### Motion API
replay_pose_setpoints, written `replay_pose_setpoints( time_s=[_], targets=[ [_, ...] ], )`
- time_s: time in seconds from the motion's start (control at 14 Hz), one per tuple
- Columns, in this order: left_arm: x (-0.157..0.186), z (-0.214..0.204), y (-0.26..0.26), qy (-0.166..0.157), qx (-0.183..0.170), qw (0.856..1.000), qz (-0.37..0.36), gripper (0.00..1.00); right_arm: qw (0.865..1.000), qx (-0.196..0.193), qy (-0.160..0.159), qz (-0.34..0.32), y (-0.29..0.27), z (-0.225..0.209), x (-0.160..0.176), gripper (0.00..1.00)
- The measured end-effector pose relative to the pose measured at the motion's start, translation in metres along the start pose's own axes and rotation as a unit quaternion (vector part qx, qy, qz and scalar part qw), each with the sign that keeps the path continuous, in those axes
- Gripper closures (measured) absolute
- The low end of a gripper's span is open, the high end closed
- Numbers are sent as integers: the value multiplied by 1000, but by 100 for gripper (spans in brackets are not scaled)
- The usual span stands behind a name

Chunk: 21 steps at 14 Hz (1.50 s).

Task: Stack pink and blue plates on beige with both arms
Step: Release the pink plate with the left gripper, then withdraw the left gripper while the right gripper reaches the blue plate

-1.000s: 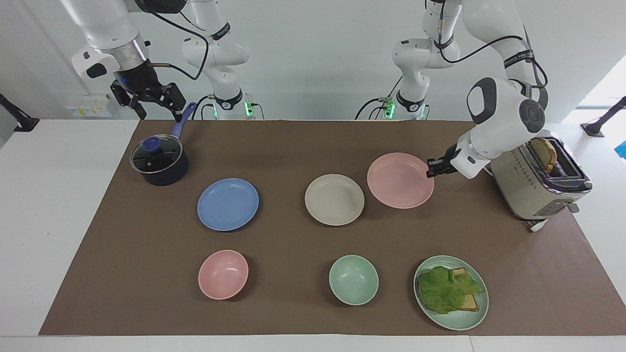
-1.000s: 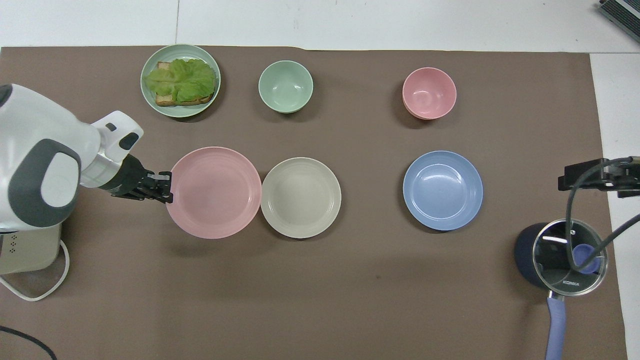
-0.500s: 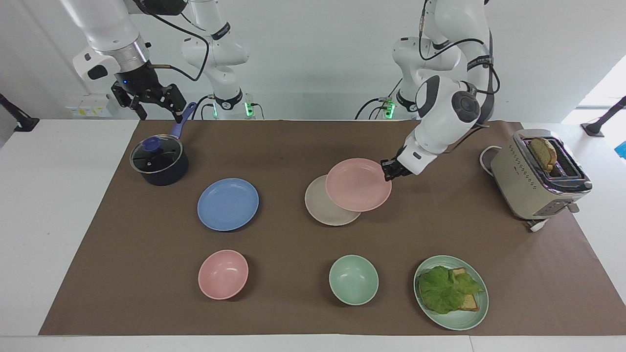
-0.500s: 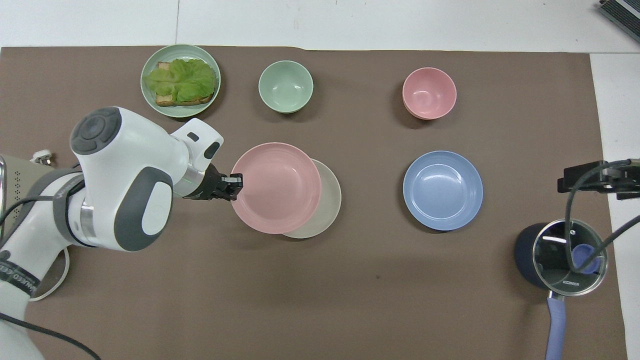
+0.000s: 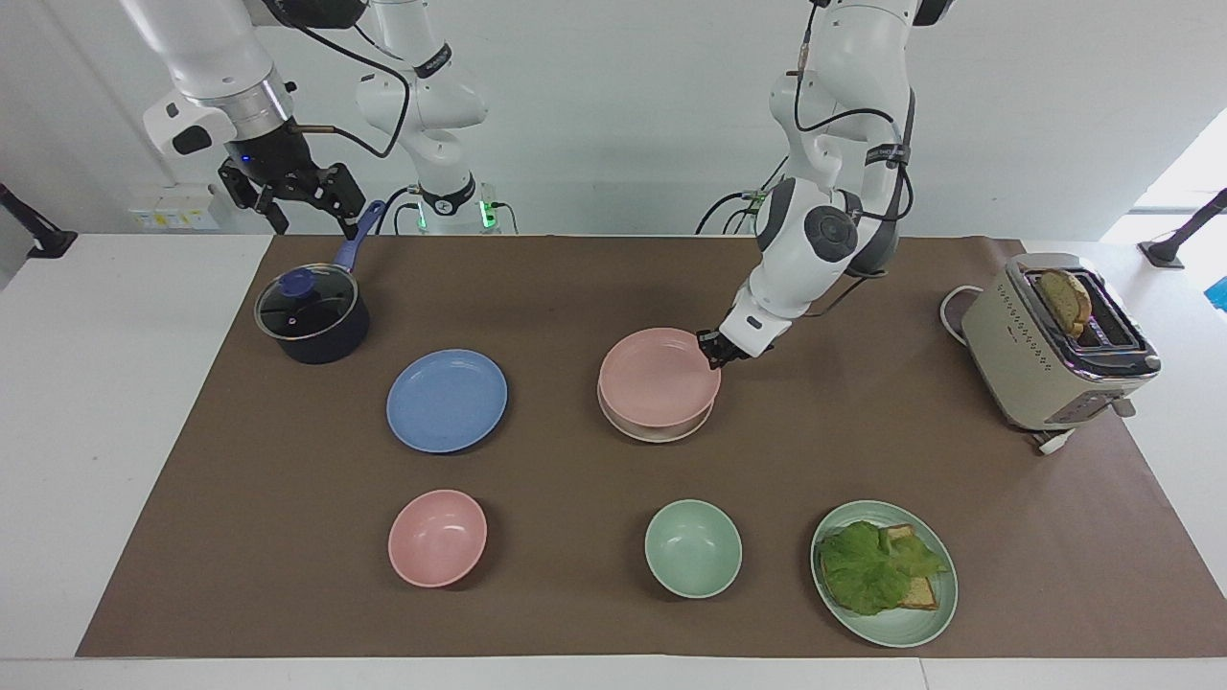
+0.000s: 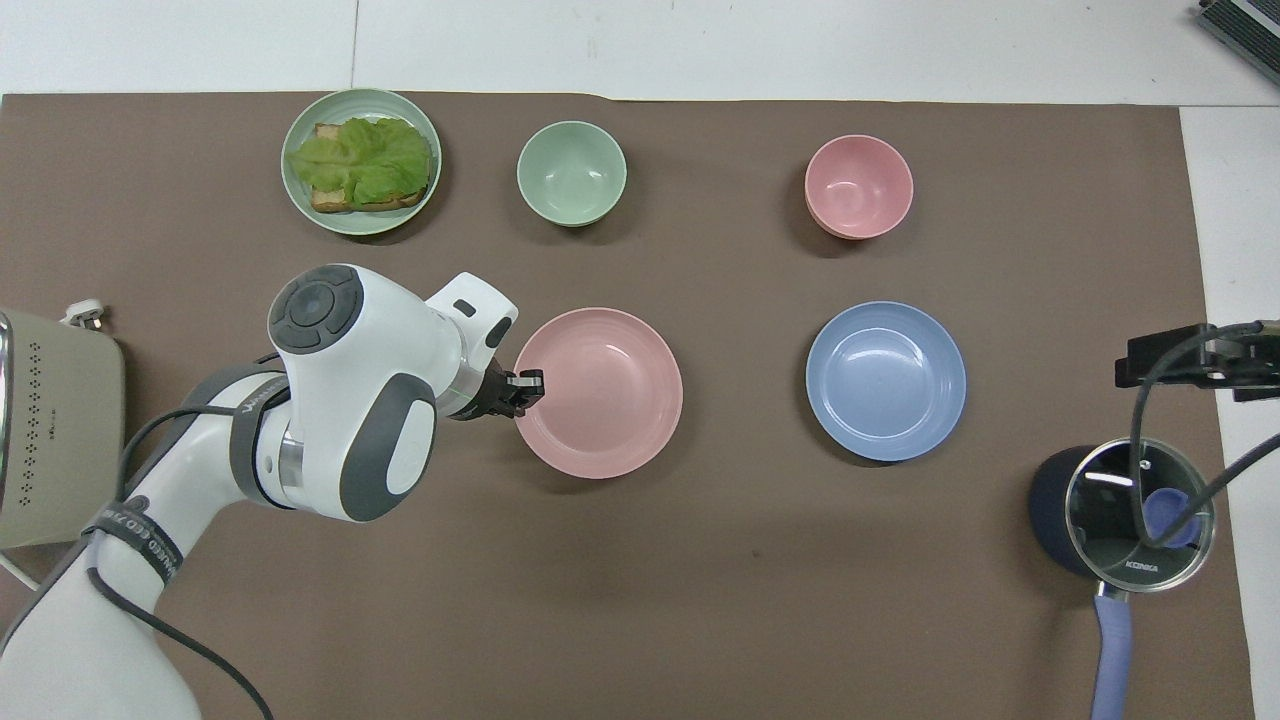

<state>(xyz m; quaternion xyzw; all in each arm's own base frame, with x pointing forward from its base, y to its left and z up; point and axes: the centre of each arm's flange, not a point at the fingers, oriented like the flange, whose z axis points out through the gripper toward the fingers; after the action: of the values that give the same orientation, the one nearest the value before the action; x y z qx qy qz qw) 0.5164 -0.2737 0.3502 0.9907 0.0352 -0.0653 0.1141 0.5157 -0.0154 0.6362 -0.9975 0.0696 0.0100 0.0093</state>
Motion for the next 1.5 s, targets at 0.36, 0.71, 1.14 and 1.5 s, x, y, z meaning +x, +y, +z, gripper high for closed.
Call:
replay_pose_setpoints(
  time_s=[0.36, 0.71, 1.14, 1.5],
  targets=[
    [1, 6, -1, 0, 1, 1000, -2, 95, 1000, 0, -2, 0, 0, 2, 0, 0],
    [1, 5, 1, 3, 0, 1000, 0, 78, 1000, 0, -4, 0, 0, 4, 0, 0],
    [3, 2, 4, 13, -4, 1000, 2, 10, 1000, 0, -4, 0, 0, 3, -1, 0],
    [33, -29, -31, 43, 20, 999, -6, 0, 1000, 0, -6, 4, 4, 30, 5, 0]
  ],
)
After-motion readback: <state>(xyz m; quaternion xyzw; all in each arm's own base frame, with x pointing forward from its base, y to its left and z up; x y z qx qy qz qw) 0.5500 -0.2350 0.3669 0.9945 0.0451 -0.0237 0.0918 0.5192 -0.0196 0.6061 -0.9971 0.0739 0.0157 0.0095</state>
